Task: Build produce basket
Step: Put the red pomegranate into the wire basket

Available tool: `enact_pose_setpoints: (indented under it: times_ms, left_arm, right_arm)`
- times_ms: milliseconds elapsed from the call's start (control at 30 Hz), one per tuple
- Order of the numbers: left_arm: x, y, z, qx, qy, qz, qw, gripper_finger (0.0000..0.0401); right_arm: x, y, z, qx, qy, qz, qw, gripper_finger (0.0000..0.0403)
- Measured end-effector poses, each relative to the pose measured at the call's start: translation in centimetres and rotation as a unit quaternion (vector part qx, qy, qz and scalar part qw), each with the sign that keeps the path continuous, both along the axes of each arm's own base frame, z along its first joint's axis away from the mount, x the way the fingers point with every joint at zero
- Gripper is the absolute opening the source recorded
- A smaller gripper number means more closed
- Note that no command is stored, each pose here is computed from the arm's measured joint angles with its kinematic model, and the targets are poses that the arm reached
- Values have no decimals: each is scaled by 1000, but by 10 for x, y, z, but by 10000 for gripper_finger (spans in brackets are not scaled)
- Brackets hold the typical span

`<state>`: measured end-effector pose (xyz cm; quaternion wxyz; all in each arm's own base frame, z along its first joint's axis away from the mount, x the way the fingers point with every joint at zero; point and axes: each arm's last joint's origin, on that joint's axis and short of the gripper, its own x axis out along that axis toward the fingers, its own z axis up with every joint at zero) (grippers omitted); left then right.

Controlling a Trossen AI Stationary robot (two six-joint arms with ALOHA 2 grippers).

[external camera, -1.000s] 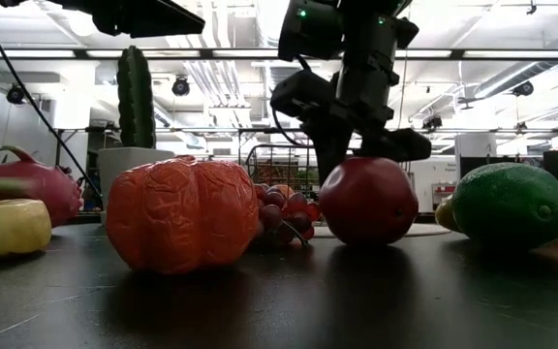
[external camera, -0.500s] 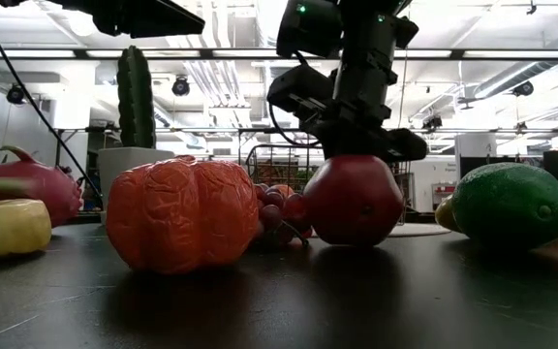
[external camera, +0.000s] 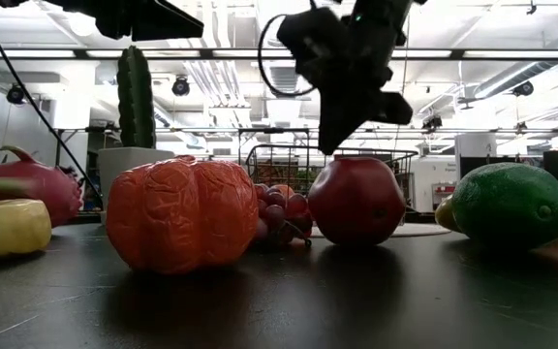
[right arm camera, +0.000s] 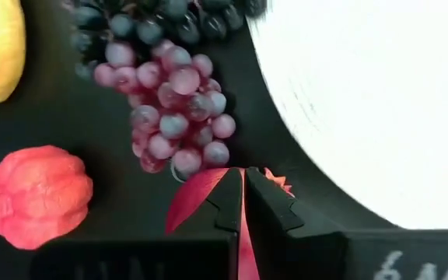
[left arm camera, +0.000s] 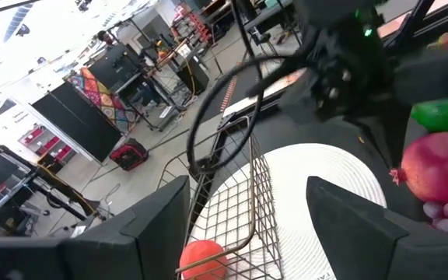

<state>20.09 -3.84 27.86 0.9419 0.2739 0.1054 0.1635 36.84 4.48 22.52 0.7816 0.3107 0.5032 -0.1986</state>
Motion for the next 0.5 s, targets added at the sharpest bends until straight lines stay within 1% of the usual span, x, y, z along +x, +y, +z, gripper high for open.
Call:
enact_pose_setpoints:
  times_ms: [100, 300, 400, 500]
  left_arm:
    - [0, 0, 0, 0, 0, 0, 1000, 240]
    - [0, 0, -3, 0, 2, 0, 1000, 240]
    - [0, 0, -3, -3, 0, 1, 1000, 240]
    - [0, 0, -3, -12, -4, 2, 1000, 240]
  right_arm:
    - [-3, 9, 2, -15, -2, 11, 1000, 8]
    - [-6, 25, 2, -16, -2, 32, 999, 8]
    - [-8, 31, 4, -36, -7, 41, 999, 8]
    - [-13, 37, 14, -51, -22, 60, 997, 8]
